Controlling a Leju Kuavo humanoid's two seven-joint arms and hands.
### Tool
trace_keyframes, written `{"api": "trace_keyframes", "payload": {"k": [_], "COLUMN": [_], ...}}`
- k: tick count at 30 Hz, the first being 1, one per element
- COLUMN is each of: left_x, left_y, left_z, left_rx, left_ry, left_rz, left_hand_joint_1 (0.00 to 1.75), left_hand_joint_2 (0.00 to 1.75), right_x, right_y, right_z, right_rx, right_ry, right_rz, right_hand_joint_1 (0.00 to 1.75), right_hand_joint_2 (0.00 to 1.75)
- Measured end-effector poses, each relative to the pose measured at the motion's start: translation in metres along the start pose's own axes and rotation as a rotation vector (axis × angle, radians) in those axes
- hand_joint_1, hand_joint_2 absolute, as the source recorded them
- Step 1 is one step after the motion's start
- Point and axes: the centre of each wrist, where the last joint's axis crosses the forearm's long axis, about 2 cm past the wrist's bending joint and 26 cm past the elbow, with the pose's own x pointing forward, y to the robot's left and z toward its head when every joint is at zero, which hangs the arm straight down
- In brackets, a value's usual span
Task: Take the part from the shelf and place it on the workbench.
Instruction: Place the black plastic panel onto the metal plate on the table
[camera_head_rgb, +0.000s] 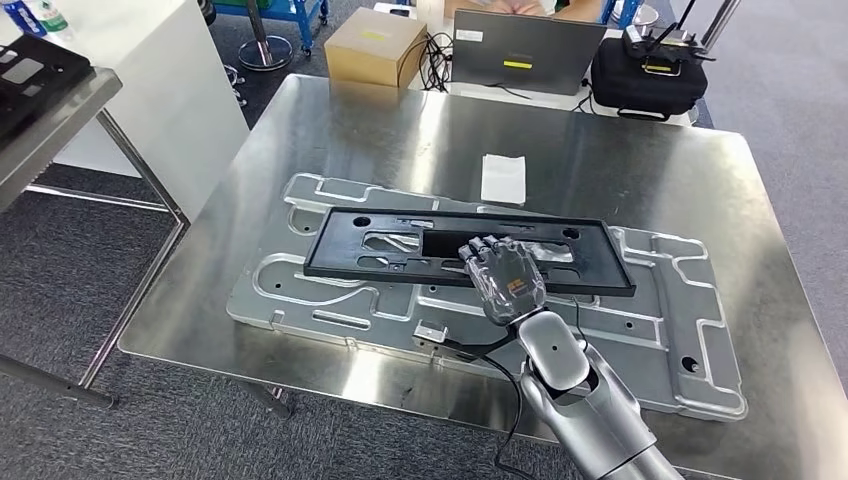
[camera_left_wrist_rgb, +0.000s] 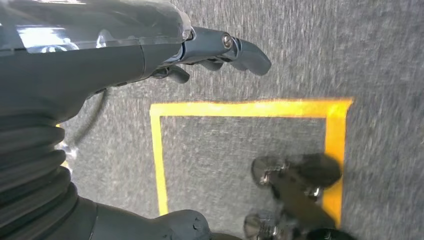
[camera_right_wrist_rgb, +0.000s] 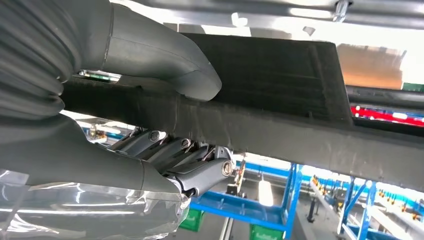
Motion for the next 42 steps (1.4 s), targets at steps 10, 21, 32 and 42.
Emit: {"api": "trace_keyframes", "payload": {"k": [10,21,32,42], "left_x": [0.001,0.0,-0.001,-0.001], "left_y": [-0.002,0.003,0.005,0.005], "left_z": [0.0,0.0,0.0,0.0], "left_rx": [-0.005,0.006,-0.034,-0.038], "left_ry": [0.0,0.009,0.003,0.003], "left_rz": [0.002,-0.002,0.014,0.024], "left_hand_joint_1": [0.0,0.0,0.0,0.0], "left_hand_joint_2": [1.75,1.75,0.0,0.0], "right_x": [0.0,0.003,-0.002,-0.003], "right_y": [0.004,0.006,0.007,0.008], "right_z": [0.002,-0.001,-0.008,-0.007], "right_rx": [0.016,0.028,0.031,0.028], "right_ry": [0.002,0.006,0.017,0.026], "right_rz": [-0.002,-0.019,-0.033,-0.041], "right_hand_joint_1": [1.75,0.44,0.0,0.0], "right_hand_joint_2": [1.75,1.75,1.75,1.75]}}
